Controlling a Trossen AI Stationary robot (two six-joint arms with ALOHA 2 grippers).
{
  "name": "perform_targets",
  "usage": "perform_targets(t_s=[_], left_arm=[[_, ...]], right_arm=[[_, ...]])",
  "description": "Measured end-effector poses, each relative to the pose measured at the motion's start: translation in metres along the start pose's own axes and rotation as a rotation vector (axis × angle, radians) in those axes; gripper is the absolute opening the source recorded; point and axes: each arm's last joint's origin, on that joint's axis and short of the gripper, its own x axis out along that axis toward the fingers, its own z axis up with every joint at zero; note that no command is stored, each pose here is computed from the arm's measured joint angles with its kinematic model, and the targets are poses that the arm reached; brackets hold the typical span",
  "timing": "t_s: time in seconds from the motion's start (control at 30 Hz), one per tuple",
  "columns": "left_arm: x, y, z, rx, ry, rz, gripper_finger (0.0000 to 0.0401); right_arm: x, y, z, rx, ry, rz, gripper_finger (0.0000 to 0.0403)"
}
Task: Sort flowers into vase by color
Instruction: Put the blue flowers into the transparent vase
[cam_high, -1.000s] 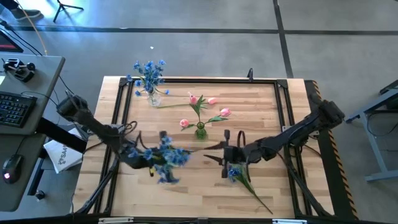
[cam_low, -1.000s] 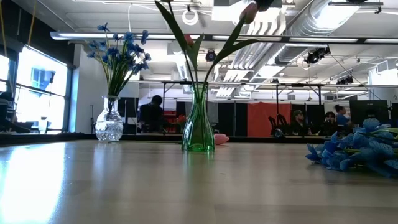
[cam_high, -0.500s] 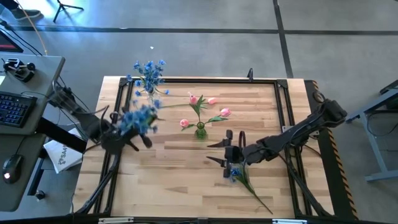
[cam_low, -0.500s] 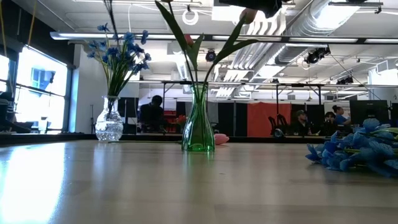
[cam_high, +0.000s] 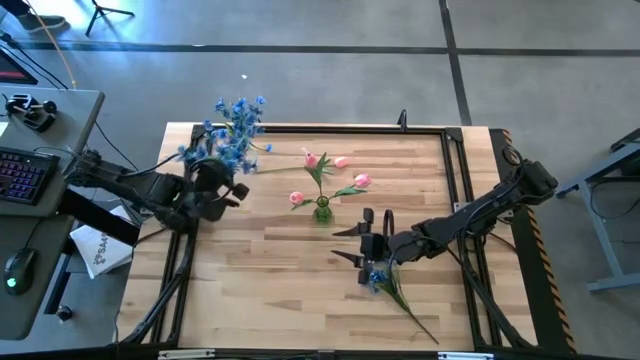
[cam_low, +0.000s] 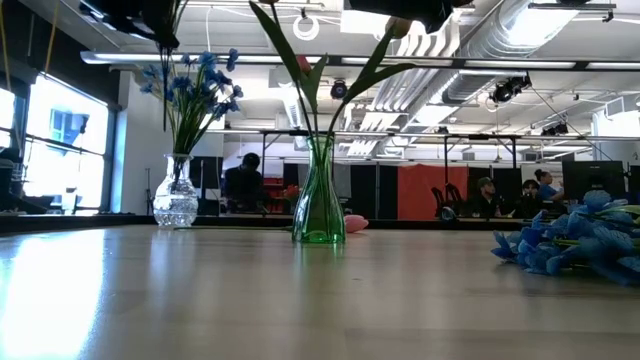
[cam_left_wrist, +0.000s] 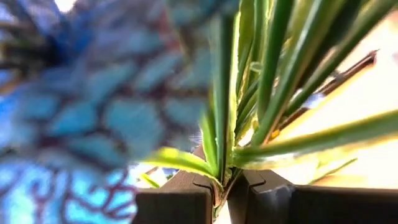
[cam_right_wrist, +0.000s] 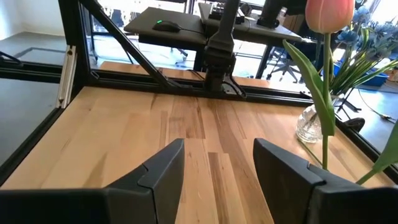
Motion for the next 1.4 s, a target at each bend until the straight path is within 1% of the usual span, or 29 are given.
perform_targets(t_s=[0.13,0.2,0.3,0.47,0.67,0.77,0.87,1.0,1.1,1.17,1.2,1.33,1.4], left_arm=[[0.009,-0.002,-0.003,0.045,0.023,0.054,0.0003],[0.013,-0.002,-0.009,0.065,0.036,0.076,0.0003],[0.018,-0.003,-0.021,0.066,0.040,0.127,0.0003],[0.020,0.002,-0.037,-0.009,0.018,0.180,0.0003],[0.015,0.019,-0.042,-0.127,-0.005,0.182,0.0002],[0.012,0.030,-0.046,-0.164,0.006,0.146,0.0001],[0.008,0.040,-0.049,-0.211,0.024,0.081,0.0001],[0.004,0.053,-0.048,-0.283,0.034,-0.030,0.0000],[0.001,0.058,-0.039,-0.316,0.005,-0.146,0.0000],[-0.001,0.061,-0.031,-0.308,-0.043,-0.205,0.0000],[-0.002,0.062,-0.027,-0.294,-0.070,-0.214,0.0000],[-0.002,0.061,-0.018,-0.184,-0.133,-0.208,0.0000],[0.000,0.055,-0.020,-0.122,-0.148,-0.199,0.0000]], right_arm=[[0.000,0.000,0.000,-0.002,0.003,0.000,0.0188],[0.000,0.000,-0.001,-0.003,0.005,0.000,0.0188],[0.000,0.000,-0.001,-0.005,0.007,0.000,0.0188],[0.000,0.000,-0.001,-0.005,0.008,0.001,0.0188],[0.000,0.000,-0.001,-0.006,0.009,0.001,0.0188],[0.000,0.000,-0.001,-0.006,0.009,0.001,0.0188],[0.000,0.000,-0.001,-0.013,0.009,0.001,0.0188],[0.000,0.000,-0.001,-0.023,0.009,0.000,0.0188],[0.000,0.000,-0.001,-0.028,0.009,0.000,0.0188],[0.000,0.000,-0.001,-0.029,0.009,0.000,0.0188],[0.000,0.000,-0.001,-0.028,0.009,0.000,0.0188],[0.000,0.000,-0.001,-0.028,0.008,0.000,0.0188],[0.000,0.000,-0.001,-0.028,0.008,0.000,0.0188]])
